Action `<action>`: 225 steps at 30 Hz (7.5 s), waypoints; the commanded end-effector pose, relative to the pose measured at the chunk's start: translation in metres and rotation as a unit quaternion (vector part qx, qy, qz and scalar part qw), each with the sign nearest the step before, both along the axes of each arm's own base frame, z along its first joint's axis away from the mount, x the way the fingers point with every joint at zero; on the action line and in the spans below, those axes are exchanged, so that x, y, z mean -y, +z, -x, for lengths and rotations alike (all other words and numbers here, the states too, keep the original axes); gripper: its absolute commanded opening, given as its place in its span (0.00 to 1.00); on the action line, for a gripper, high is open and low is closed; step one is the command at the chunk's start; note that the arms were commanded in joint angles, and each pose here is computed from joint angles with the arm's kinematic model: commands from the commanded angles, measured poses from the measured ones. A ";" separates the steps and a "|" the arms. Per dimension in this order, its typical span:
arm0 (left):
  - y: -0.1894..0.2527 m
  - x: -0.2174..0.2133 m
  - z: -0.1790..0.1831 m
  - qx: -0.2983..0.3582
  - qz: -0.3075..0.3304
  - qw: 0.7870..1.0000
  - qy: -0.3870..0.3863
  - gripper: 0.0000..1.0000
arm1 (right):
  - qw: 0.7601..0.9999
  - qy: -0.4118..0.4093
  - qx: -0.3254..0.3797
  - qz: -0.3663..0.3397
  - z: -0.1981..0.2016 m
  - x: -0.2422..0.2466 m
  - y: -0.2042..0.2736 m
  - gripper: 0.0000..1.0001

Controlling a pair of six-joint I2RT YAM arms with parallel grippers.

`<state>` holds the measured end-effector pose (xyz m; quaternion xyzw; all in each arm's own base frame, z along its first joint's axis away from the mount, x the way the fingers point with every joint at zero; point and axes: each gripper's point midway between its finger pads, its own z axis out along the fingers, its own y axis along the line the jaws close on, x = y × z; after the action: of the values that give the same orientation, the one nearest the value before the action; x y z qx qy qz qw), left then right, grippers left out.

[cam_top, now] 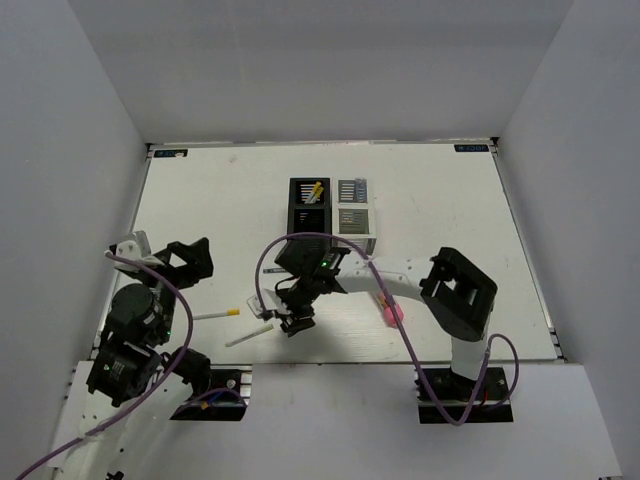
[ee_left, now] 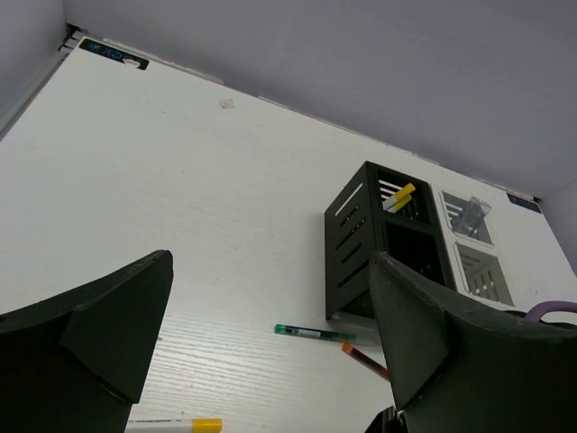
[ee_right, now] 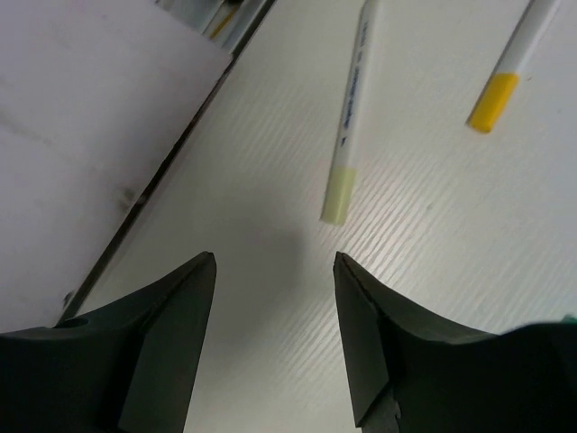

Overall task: Sort the stationery into containers
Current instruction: Pick up the pen from the center of the board, then place the pen in the storage box, then pick up the pen from the center of the board.

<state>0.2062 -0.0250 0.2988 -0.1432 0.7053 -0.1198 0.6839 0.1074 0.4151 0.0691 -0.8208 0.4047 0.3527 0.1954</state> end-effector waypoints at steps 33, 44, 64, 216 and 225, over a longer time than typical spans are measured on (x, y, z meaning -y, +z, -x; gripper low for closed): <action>0.002 -0.016 0.013 0.010 0.019 0.999 0.031 0.99 | 0.999 -0.010 0.034 0.028 0.014 -0.096 -0.052 0.52; 0.005 -0.017 0.016 0.019 0.023 0.999 0.031 0.99 | 0.996 -0.004 0.047 0.079 0.016 -0.073 -0.070 0.05; 0.007 -0.020 0.018 0.023 0.025 0.999 0.035 0.99 | 0.989 -0.117 0.057 -0.064 -0.032 -0.066 0.072 0.00; 0.028 -0.009 0.014 0.075 0.029 0.997 0.007 0.80 | 0.988 -0.129 -0.035 -0.080 -0.031 -0.098 0.050 0.73; 0.034 -0.013 0.022 0.091 0.036 0.995 0.007 0.83 | 0.988 -0.141 0.002 -0.068 -0.021 -0.151 0.029 0.73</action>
<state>0.1875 -0.0152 0.3313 -0.1578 0.6402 -0.1536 0.7360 0.1241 0.5400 0.0878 -0.7487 0.4905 0.3586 0.2650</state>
